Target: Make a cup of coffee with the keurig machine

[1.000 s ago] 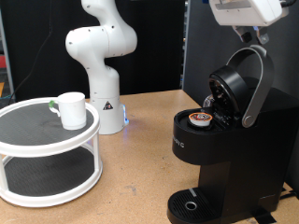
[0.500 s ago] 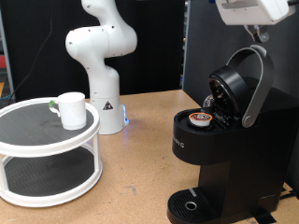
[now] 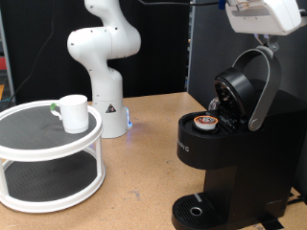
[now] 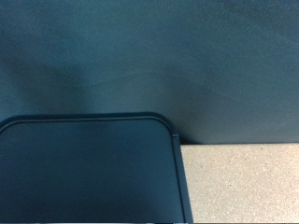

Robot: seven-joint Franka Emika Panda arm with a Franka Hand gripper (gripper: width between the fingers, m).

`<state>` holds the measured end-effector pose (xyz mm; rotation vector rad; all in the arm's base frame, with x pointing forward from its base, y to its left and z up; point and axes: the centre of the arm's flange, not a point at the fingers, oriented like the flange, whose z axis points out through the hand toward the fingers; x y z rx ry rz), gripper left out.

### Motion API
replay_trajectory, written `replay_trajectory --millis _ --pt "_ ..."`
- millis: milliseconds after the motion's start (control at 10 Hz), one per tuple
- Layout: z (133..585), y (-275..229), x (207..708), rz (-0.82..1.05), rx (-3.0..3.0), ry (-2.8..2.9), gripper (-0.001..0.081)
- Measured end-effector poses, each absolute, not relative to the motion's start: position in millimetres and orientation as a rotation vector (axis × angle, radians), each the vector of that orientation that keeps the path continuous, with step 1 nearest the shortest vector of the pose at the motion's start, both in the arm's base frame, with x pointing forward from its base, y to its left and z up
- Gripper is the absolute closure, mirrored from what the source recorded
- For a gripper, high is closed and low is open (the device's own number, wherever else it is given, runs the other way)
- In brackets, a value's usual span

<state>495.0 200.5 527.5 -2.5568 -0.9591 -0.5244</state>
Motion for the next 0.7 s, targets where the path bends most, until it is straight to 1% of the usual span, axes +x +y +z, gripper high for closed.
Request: replay_trajectory --millis 300,700 --pt "529.8 193.6 496.1 -0.515 -2.544 -0.999 0.0799" --pt "538.2 149.5 494.4 -0.496 -2.560 -1.131 0.0799"
